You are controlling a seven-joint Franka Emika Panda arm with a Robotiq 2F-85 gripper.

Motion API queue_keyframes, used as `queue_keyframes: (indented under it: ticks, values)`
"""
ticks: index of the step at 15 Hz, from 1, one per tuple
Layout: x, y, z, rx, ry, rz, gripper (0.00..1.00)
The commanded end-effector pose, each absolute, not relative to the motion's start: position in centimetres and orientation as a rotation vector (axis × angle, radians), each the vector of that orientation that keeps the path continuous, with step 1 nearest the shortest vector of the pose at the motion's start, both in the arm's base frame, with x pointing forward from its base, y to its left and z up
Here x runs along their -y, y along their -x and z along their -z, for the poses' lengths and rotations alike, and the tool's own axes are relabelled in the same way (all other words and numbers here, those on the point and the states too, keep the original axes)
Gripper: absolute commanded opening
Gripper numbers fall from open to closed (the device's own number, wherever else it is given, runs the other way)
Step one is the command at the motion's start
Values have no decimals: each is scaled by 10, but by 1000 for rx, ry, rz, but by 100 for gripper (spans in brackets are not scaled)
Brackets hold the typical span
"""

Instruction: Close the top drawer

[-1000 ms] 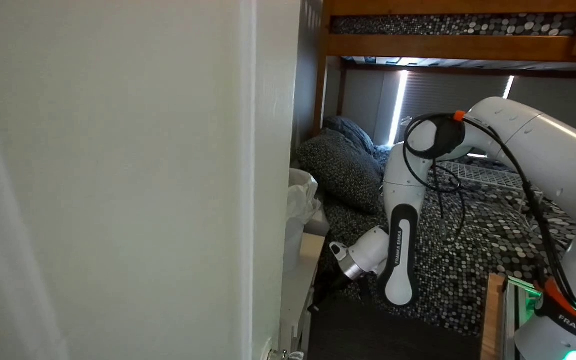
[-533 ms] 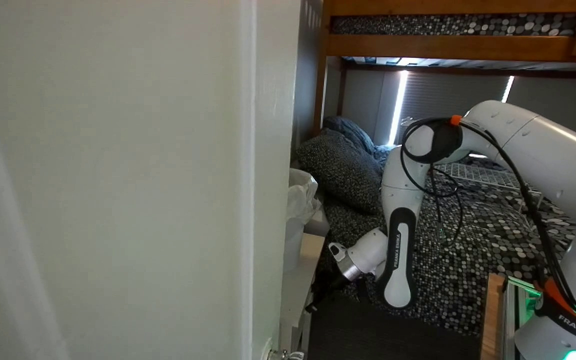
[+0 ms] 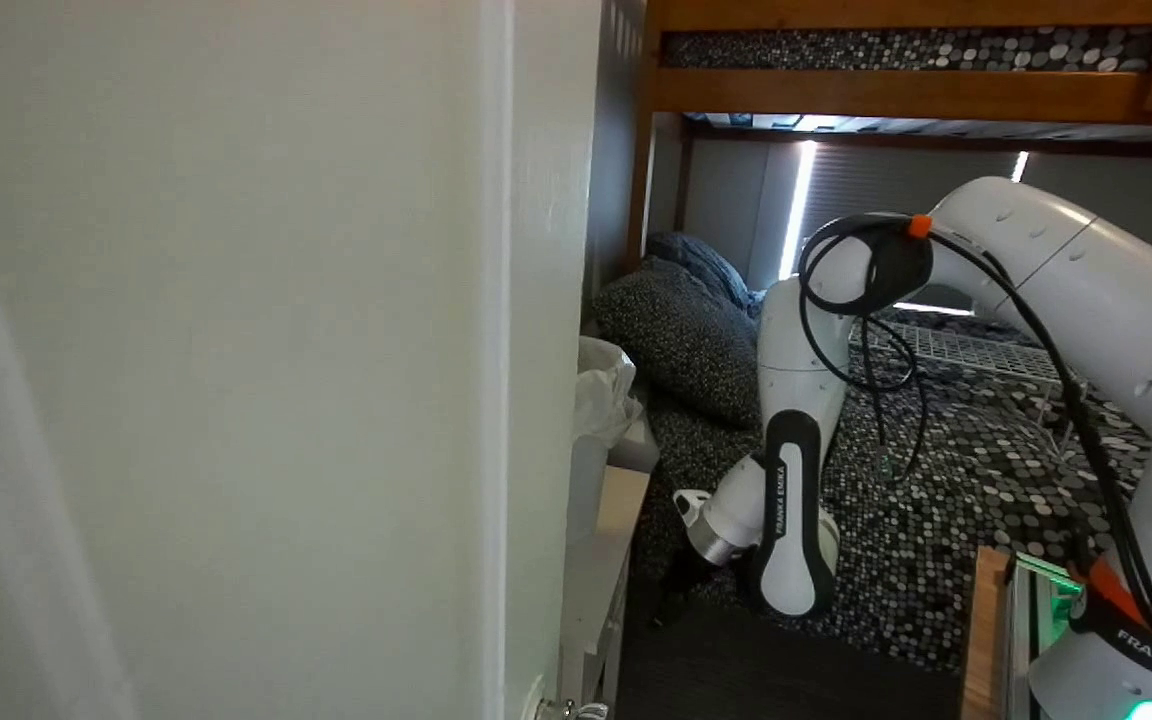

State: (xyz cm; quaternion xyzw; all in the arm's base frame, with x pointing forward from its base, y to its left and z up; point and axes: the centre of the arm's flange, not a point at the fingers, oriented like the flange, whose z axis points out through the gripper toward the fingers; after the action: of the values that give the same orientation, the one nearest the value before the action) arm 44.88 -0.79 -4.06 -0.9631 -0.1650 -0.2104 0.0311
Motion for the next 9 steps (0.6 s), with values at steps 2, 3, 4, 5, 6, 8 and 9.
queue_keyframes:
  ticks: [2,3,4,5,6,8,9]
  values:
    - [-14,-412,-10,374,3097,330,100]
    - [-16,-407,-20,341,3119,277,100]
    - [-18,-402,-32,305,3140,217,100]
    - [-21,-399,-43,273,3156,169,100]
    - [-23,-396,-57,232,3171,101,100]
    - [-29,-395,-83,166,3177,28,100]
    - [-33,-394,-96,139,3179,1,100]
